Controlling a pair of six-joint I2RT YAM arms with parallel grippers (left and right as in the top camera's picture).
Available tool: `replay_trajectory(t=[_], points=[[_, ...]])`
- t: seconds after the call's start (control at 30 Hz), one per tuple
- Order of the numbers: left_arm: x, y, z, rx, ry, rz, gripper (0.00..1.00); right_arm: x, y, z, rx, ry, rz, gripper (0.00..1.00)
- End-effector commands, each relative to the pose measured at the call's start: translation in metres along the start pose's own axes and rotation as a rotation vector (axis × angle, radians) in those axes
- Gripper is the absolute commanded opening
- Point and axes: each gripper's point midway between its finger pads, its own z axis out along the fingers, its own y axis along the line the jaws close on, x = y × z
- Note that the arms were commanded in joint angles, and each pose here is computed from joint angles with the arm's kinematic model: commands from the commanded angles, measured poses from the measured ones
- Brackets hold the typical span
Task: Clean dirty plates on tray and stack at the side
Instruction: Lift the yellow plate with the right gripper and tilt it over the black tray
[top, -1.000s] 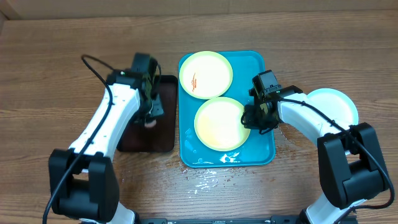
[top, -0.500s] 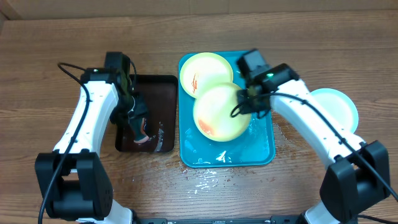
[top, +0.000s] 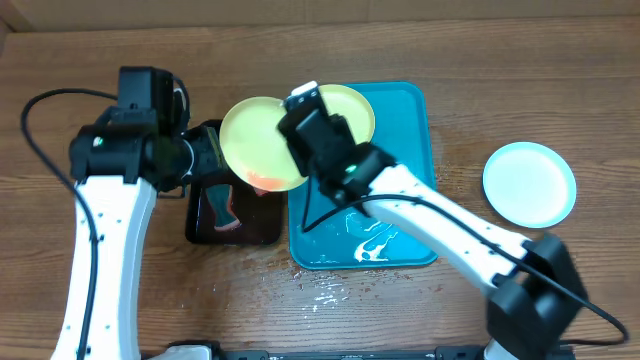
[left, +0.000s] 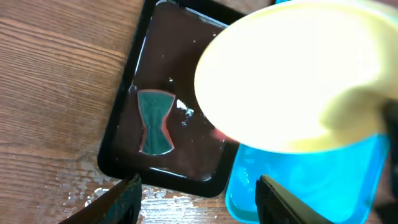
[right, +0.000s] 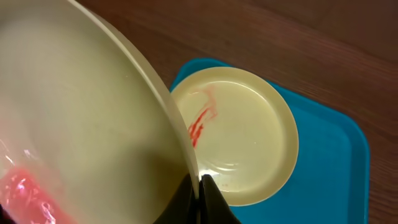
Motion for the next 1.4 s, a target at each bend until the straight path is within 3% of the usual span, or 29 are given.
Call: replay_trajectory(t=[0.0,0.5,0.9,1.37], points=[[-0.001,-0.005,-0.026,0.037,-0.065,0.029,0.59,-0.006,-0.014,0.001,0.189,-0.051,-0.03,0.04],[0.001,-0.005,-0.044,0.054,-0.122,0.033,0.65,-0.016,0.009,-0.069,0.525,-0.246,-0.169,0.04],[0.001,-0.006,-0.046,0.057,-0.126,0.027,0.62,-0.014,0.023,-0.08,0.523,-0.266,-0.216,0.04],[0.001,-0.005,-0.045,0.055,-0.126,0.027,0.66,-0.015,0.019,-0.078,0.525,-0.266,-0.189,0.04]])
